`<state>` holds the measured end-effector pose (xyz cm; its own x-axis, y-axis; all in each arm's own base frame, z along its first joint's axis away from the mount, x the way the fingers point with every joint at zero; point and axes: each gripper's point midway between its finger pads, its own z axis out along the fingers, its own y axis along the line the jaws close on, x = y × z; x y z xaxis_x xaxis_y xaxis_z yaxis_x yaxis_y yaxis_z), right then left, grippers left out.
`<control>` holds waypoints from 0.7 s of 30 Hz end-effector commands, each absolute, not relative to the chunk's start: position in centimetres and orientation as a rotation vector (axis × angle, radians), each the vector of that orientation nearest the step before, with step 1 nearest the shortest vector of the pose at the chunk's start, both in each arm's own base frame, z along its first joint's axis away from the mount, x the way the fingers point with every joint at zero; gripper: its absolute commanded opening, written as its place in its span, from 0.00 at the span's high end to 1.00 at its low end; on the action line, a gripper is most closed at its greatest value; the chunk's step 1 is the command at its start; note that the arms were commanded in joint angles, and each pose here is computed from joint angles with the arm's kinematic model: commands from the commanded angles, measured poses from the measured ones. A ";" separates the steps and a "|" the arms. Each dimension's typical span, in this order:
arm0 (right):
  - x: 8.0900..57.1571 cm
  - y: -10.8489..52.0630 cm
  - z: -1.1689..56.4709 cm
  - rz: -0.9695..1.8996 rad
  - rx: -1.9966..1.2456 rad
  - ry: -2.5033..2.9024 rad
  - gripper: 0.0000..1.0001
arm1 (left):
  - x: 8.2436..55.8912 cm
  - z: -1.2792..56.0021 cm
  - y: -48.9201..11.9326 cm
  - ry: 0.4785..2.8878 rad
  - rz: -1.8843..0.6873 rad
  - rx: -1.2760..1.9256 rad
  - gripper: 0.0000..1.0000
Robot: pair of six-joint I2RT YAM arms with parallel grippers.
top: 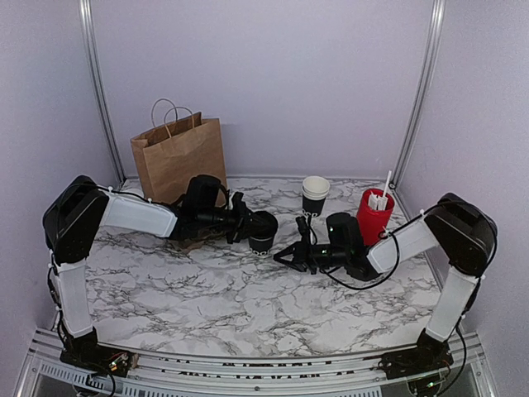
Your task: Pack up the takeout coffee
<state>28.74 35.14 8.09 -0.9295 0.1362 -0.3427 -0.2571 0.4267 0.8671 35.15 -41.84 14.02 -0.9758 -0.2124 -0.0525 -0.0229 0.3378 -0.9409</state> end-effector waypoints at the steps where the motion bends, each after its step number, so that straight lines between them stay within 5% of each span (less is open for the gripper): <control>1: 30.8 35.9 16.3 1.510 -0.180 2.118 0.96 | 35.1 14.6 -42.0 2.434 -1.695 -0.193 0.89; 14: 34.1 37.7 23.4 1.429 -0.264 2.021 0.94 | 36.0 21.9 -42.1 2.283 -1.742 -0.100 0.89; 21: 36.3 40.6 25.8 1.508 -0.308 1.968 0.92 | 39.6 21.3 -33.2 2.231 -1.487 -0.362 0.89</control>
<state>34.98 39.11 24.01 -0.7787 0.1928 -0.5971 -0.5098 0.3605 0.7812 37.96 -38.36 21.05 -0.9326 -0.3206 -0.1656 0.0561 0.3247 -0.9442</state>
